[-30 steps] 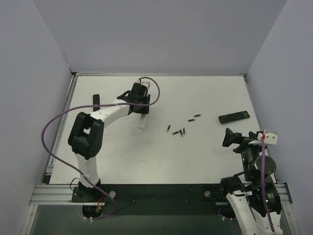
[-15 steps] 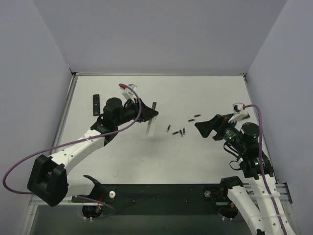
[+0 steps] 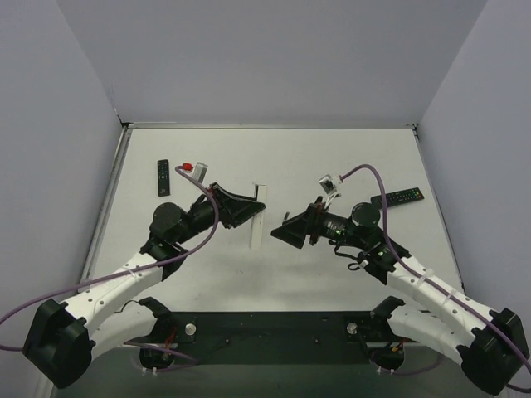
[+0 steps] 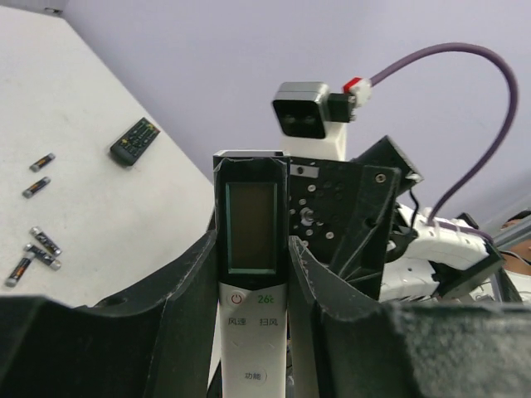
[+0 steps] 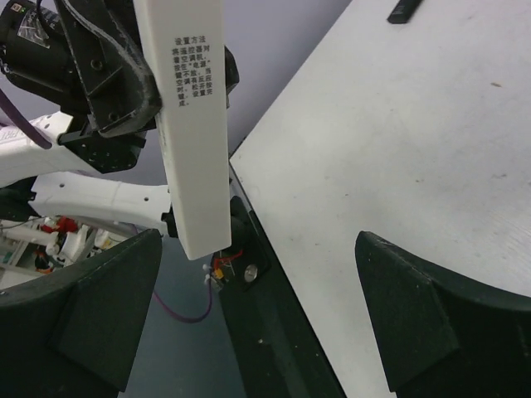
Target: Load the batteries into the remote control
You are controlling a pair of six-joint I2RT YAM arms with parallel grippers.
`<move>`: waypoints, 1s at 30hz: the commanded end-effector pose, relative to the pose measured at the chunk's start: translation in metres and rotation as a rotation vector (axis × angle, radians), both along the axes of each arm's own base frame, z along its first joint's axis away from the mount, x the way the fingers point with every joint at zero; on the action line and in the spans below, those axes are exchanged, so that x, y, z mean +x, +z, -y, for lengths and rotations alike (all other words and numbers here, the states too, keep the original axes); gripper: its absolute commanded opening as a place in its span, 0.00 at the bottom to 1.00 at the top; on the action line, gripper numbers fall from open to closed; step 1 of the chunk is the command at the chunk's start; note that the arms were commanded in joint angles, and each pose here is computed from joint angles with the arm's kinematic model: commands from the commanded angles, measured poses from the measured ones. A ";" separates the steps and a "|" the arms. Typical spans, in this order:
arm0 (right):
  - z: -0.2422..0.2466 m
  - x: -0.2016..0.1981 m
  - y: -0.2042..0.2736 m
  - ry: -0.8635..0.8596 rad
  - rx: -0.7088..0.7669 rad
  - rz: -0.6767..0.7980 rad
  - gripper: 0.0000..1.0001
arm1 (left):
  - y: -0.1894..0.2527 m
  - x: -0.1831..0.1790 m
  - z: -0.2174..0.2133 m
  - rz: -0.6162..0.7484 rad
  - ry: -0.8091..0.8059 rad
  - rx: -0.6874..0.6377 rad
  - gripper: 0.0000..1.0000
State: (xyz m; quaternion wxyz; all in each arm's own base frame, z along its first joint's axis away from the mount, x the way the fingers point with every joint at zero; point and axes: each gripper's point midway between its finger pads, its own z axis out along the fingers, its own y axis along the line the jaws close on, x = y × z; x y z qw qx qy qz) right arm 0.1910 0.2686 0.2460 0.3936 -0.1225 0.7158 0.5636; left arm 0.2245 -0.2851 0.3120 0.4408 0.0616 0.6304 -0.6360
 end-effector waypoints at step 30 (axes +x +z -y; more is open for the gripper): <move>-0.072 -0.048 0.064 0.342 0.087 0.268 0.00 | 0.051 -0.057 -0.034 0.245 -0.175 -0.093 0.70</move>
